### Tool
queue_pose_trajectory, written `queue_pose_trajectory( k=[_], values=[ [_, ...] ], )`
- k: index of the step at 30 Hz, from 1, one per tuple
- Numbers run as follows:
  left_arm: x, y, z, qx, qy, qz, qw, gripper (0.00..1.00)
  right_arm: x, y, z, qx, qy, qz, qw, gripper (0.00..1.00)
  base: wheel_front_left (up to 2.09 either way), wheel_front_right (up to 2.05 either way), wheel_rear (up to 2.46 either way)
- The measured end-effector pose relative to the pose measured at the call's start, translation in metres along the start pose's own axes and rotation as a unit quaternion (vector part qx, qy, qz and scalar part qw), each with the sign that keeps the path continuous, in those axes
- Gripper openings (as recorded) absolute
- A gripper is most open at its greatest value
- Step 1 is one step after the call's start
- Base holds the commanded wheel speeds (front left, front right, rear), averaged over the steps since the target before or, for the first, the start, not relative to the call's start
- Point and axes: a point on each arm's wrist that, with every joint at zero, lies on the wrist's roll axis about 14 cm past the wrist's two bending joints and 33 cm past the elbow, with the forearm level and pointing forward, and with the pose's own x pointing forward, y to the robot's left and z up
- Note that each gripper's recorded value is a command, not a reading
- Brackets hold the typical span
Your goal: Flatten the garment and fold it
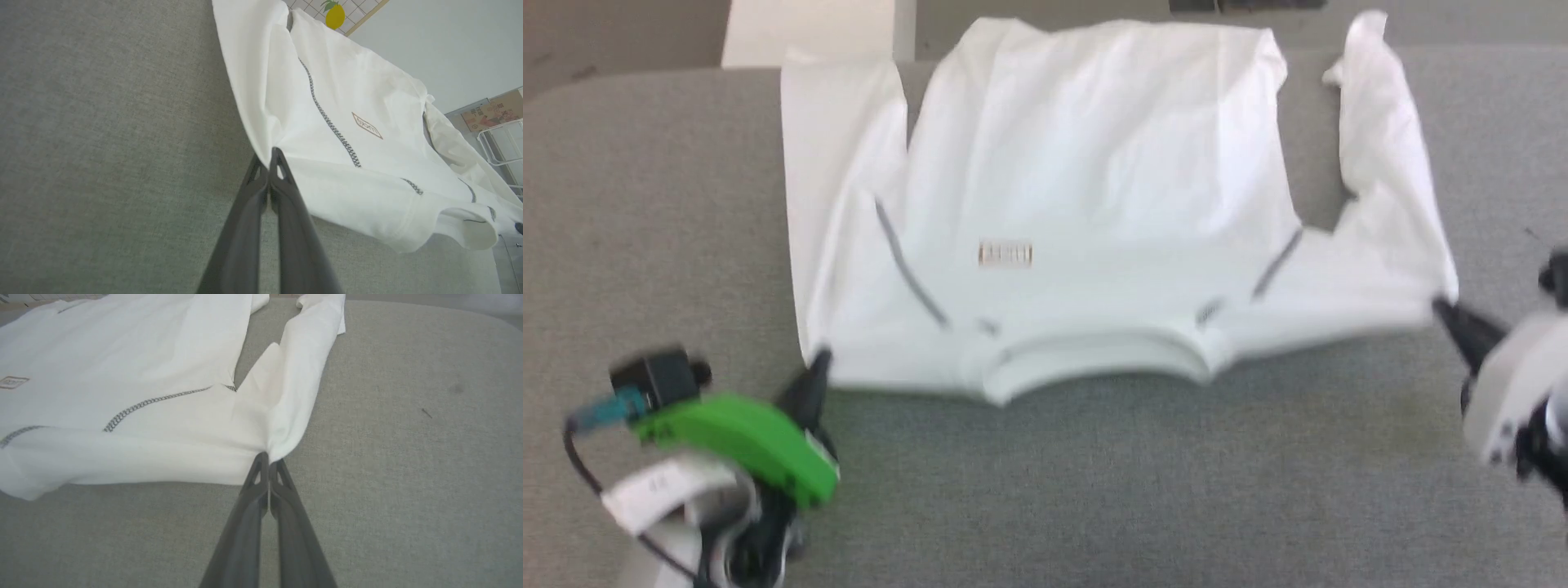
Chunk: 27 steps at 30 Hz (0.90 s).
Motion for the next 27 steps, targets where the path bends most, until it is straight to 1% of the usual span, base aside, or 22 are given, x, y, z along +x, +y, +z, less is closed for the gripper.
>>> queue_pose_trajectory(
  k=[5,9,12,16,19,27],
  values=[
    [-0.051,0.016,-0.044,-0.014,0.065,0.035,0.997,0.00,-0.046,0.003,-0.045,0.044,0.035,-0.029,0.998,0.00,0.00,0.00,0.00],
    [-0.080,0.022,-0.076,-0.040,0.118,0.050,0.991,0.00,-0.069,0.005,-0.073,0.077,0.063,-0.055,0.994,0.00,0.00,0.00,0.00],
    [-0.098,0.028,-0.096,-0.042,0.152,0.062,0.986,0.00,-0.083,0.002,-0.097,0.094,0.095,-0.073,0.988,0.00,0.00,0.00,0.00],
    [-0.115,0.037,-0.116,-0.041,0.187,0.078,0.978,0.00,-0.095,-0.004,-0.125,0.101,0.136,-0.097,0.981,0.00,0.00,0.00,0.00],
    [-0.120,0.037,-0.125,-0.041,0.199,0.081,0.976,0.00,-0.098,-0.005,-0.142,0.108,0.160,-0.104,0.976,0.00,0.00,0.00,0.00],
    [-0.117,0.033,-0.126,-0.037,0.185,0.074,0.979,0.00,-0.090,0.006,-0.174,0.121,0.192,-0.088,0.970,0.00,0.00,0.00,0.00]
  ],
)
